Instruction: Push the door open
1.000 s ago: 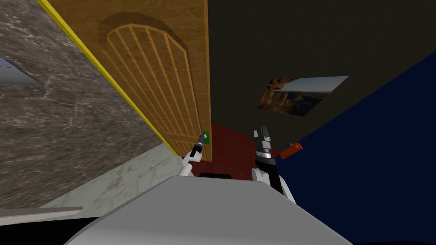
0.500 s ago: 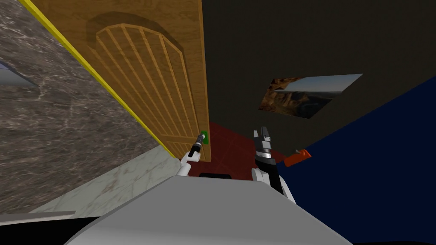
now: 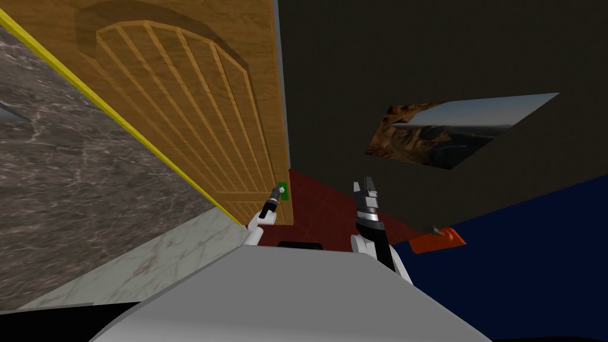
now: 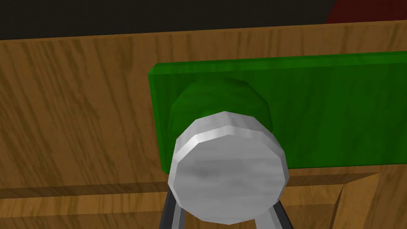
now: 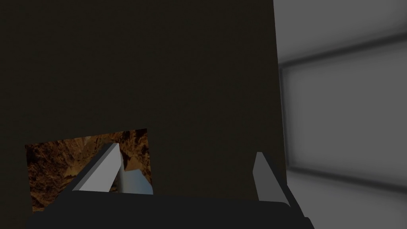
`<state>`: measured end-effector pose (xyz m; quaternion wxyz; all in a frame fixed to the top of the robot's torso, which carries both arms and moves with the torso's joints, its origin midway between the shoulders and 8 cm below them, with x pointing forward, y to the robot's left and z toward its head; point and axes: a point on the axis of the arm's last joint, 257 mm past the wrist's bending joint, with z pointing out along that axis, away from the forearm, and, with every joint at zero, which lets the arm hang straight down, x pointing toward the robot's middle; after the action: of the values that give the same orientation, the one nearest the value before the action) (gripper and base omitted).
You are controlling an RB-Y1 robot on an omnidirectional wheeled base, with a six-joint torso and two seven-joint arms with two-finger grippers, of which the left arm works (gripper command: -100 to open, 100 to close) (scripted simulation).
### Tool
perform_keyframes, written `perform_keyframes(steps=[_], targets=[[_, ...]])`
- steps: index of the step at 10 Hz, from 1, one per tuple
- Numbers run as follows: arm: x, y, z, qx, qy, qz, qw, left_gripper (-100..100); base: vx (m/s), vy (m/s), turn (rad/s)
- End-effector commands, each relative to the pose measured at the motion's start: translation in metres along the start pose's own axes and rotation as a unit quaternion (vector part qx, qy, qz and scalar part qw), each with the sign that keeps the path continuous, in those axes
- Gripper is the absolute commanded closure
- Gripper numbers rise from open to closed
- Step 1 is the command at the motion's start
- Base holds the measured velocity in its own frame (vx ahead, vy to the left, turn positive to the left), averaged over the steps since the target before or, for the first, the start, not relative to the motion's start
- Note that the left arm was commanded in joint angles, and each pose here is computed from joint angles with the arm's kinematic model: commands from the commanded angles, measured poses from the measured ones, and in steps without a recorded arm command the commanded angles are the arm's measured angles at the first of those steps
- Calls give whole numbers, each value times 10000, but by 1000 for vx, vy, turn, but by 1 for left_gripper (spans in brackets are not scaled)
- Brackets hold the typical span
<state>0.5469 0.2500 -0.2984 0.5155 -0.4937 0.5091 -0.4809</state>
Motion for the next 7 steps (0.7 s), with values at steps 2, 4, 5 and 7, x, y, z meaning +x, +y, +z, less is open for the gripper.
perform_keyframes(steps=[2, 4, 5, 7], targets=[[-83, -11, 5, 29, -82, 64, 9999, -100, 63, -82, 96], [-53, -14, -2, 31, -78, 58, 9999, -100, -188, -4, 13], [16, -19, -13, 32, -69, 23, 10000, -100, -248, 5, 53], [145, -26, -29, 32, -55, -73, 10000, -100, -237, -11, 36]])
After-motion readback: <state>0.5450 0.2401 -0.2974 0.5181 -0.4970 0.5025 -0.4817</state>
